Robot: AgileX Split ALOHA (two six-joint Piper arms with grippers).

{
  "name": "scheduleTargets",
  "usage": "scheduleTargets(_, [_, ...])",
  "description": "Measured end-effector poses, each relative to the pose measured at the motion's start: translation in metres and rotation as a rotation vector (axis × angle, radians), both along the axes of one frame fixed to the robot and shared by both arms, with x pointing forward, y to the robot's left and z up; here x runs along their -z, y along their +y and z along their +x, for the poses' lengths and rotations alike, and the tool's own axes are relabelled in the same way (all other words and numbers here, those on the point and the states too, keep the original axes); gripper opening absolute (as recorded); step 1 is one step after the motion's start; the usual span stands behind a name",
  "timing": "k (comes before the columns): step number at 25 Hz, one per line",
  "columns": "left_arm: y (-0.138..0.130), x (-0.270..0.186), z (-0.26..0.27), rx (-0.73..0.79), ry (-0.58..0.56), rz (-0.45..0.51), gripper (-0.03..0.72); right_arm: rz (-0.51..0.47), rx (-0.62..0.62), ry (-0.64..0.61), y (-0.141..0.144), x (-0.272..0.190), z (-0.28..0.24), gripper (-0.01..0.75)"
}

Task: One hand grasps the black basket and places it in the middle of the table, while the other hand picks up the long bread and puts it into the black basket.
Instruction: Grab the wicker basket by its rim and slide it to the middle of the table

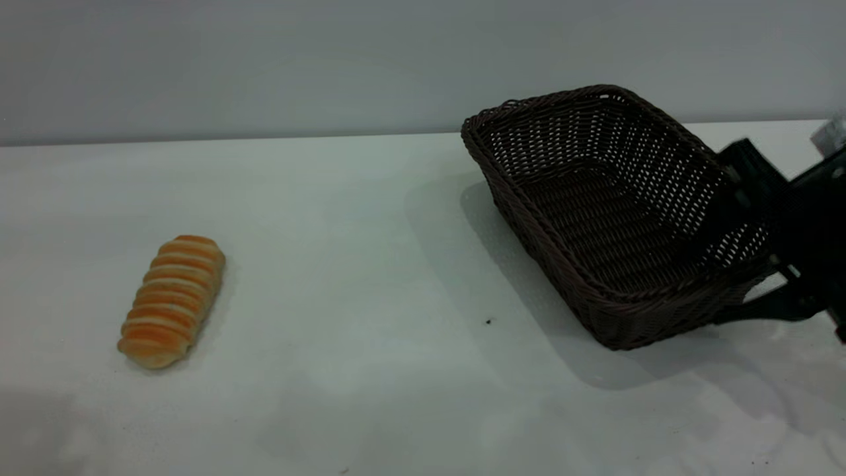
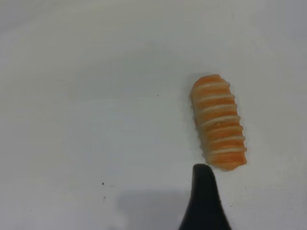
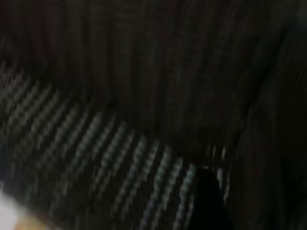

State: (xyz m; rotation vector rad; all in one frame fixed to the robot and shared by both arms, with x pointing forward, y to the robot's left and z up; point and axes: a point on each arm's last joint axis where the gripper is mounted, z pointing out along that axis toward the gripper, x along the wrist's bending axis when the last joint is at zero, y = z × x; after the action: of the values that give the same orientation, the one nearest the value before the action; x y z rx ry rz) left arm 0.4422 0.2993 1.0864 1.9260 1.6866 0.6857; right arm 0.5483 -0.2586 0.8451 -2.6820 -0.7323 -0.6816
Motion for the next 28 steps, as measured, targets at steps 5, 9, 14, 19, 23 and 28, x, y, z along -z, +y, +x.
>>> scheduleTargets(5, [0.000,0.000,0.000,0.000,-0.003,0.000,0.581,0.012,0.102,0.042,-0.002,0.020,0.009,0.367])
scheduleTargets(9, [0.000,0.000,0.000,0.000,-0.004,0.000,0.581,0.013,0.105,0.034,-0.002,0.019,0.011,0.100])
scheduleTargets(14, [0.000,0.000,0.000,0.000,-0.004,-0.001,0.581,0.008,-0.064,-0.035,0.002,0.012,0.019,0.101])
scheduleTargets(19, [-0.001,0.000,0.000,-0.003,-0.004,-0.022,0.581,-0.023,-0.479,-0.153,0.015,-0.015,0.049,0.101])
scheduleTargets(23, [-0.002,0.000,0.000,-0.003,-0.004,-0.028,0.581,-0.090,-0.827,-0.173,0.033,-0.040,0.080,0.101])
scheduleTargets(28, [-0.002,0.001,0.002,-0.004,0.003,-0.031,0.581,-0.146,-1.063,-0.144,0.061,-0.044,0.112,0.101])
